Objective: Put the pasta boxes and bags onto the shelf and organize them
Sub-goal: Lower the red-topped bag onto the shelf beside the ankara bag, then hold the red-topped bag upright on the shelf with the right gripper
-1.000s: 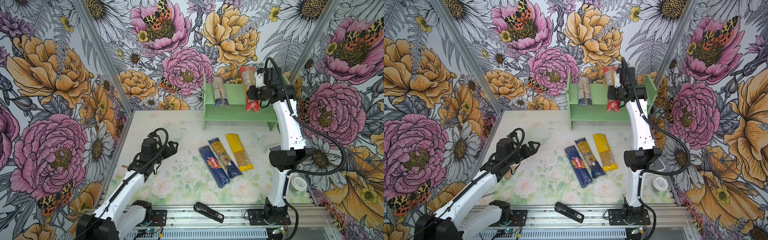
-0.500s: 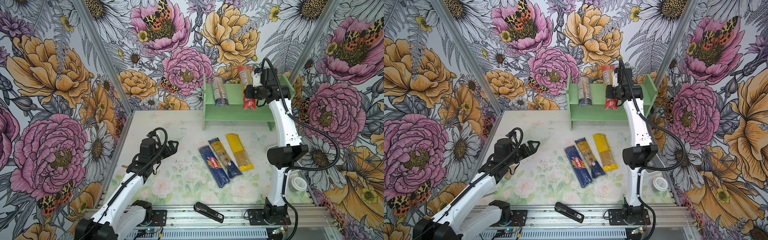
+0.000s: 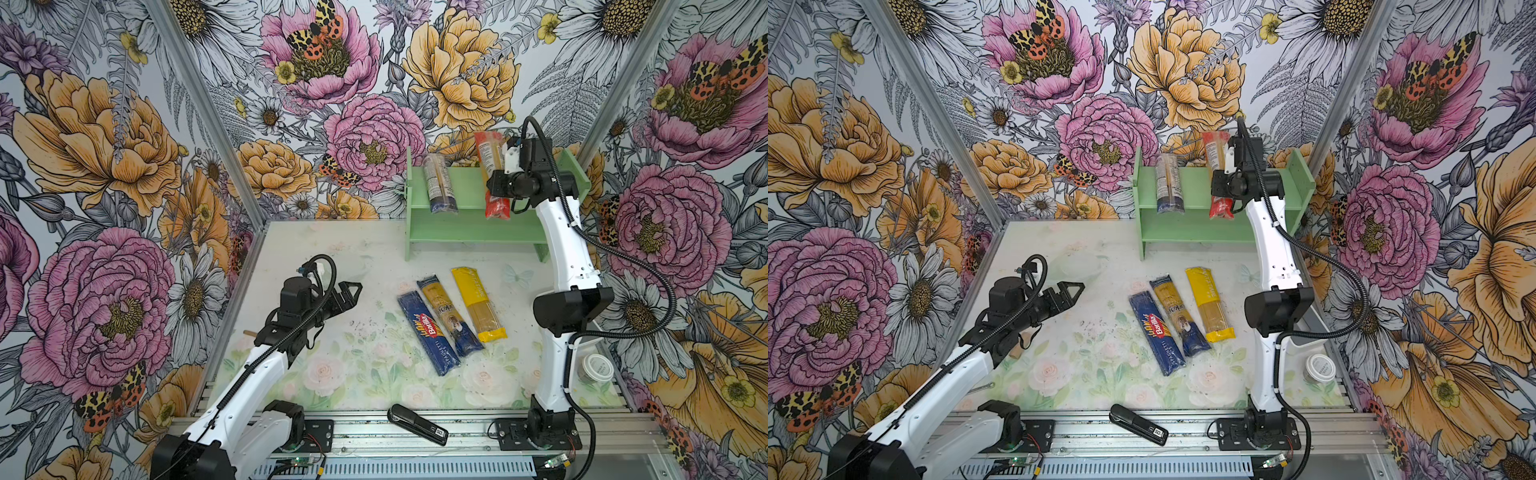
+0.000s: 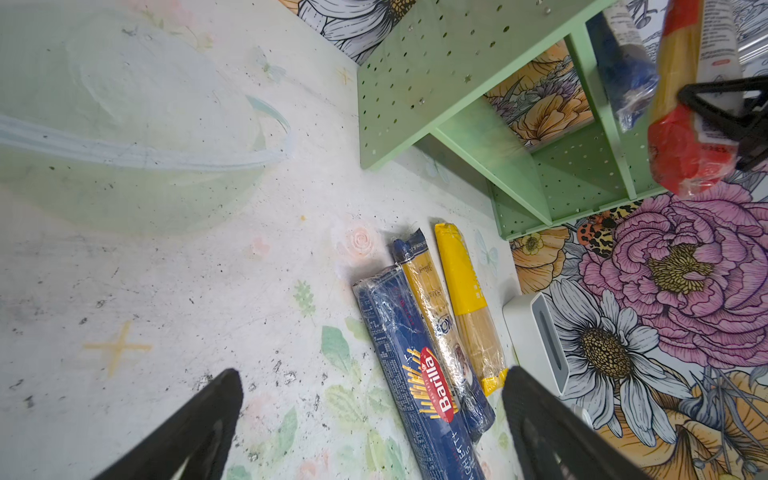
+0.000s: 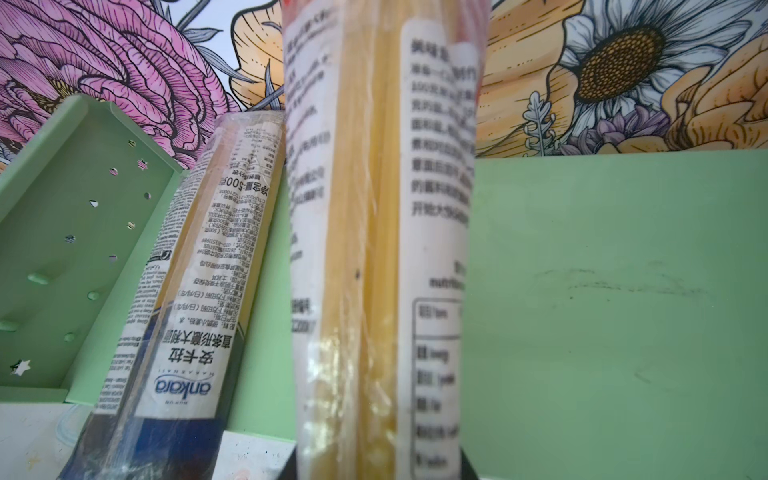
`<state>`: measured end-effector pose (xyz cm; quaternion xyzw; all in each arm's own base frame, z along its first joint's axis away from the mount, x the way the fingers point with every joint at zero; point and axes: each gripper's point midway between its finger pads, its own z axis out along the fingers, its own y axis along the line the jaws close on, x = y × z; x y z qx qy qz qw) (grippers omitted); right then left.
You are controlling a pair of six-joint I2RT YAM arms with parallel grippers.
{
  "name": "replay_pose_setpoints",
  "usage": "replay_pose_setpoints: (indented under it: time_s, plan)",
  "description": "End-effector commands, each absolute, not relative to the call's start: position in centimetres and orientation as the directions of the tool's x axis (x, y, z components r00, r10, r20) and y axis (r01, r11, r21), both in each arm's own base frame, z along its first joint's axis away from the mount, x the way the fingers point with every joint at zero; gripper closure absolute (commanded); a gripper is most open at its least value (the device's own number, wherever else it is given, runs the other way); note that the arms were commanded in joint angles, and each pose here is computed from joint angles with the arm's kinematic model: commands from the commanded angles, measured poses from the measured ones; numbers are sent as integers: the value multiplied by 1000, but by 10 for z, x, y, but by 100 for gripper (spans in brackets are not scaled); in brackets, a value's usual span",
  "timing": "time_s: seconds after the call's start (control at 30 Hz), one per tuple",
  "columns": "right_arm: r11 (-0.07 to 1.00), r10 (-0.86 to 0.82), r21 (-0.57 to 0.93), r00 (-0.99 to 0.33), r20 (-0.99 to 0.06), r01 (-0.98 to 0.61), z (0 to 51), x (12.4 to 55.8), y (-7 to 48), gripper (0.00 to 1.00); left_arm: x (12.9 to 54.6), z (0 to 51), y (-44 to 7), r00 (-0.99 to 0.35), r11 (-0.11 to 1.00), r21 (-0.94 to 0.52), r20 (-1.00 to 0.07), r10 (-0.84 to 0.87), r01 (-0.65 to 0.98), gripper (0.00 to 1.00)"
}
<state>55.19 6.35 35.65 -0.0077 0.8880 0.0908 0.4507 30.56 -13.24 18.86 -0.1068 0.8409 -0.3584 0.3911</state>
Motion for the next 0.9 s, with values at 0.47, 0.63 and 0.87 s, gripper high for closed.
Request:
replay_pose_setpoints:
  time_s: [0.47, 0.63, 0.87]
  plan:
    - [981, 98, 157, -415, -905, -111, 405, 576, 61, 100, 303, 187, -153, -709, 670, -724, -559, -429, 165, 1]
    - [982, 100, 156, -413, -905, -105, 402, 580, 61, 100, 302, 187, -154, -713, 668, -724, -558, -423, 171, 1]
    - [982, 107, 160, -402, -909, -102, 401, 585, 61, 100, 301, 186, -159, -726, 663, -726, -555, -407, 184, 1]
